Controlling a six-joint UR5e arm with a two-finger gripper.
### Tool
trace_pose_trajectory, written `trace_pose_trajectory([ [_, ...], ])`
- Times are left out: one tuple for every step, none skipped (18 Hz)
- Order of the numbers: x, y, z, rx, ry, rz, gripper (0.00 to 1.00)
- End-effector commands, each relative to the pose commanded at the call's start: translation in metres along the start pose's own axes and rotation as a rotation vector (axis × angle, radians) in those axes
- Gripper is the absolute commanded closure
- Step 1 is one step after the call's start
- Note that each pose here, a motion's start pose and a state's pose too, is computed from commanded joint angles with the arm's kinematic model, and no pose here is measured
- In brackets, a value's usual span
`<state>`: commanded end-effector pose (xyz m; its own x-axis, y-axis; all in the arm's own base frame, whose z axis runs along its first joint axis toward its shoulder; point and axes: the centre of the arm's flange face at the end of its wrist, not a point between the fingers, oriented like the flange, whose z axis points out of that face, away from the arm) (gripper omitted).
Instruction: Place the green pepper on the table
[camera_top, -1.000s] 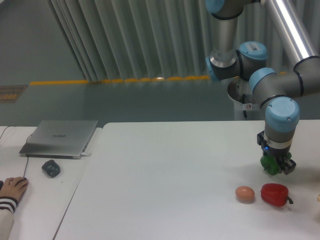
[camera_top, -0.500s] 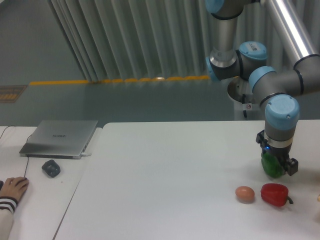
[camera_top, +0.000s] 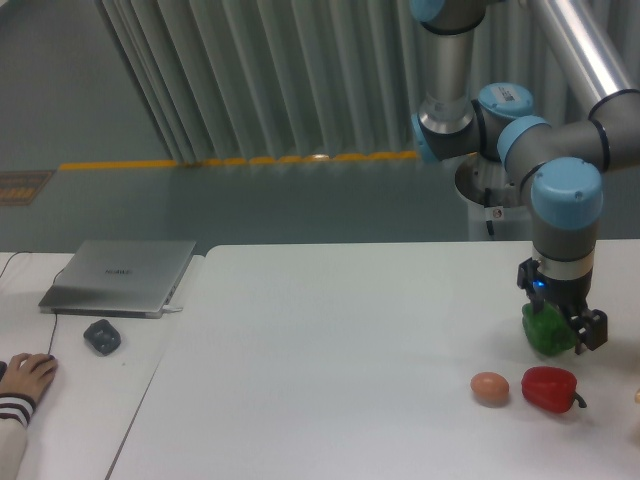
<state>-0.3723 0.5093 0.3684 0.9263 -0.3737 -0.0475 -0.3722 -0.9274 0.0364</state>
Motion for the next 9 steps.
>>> trace_pose_trajectory([
  [-0.0035,-0.0011,-0.0069,0.006,-0.012,0.004,0.00],
  [-0.0043,-0.0013,-0.0103,0.010,-0.019,0.005,0.00],
  [-0.0055,-0.0018,-0.0109,0.013,-0.026,0.006,0.00],
  [-0.0076,-0.0025,-0.0149,0.023,-0.050,0.010,0.00],
  [-0.0098,-0.0015,-0.0163,0.030,-0.062,0.006,0.00],
  [-0.0096,-0.0016,-0.0151,0.040,-0.059,0.005,0.00],
  [-0.0097,-0.0003,-0.0130,0.045,-0.054,0.002,0.00],
  [-0.0096,-0.0005,-0.0130,0.046,-0.053,0.002,0.00],
  [-0.0096,-0.0005,-0.0130,0.046,-0.053,0.002,0.00],
])
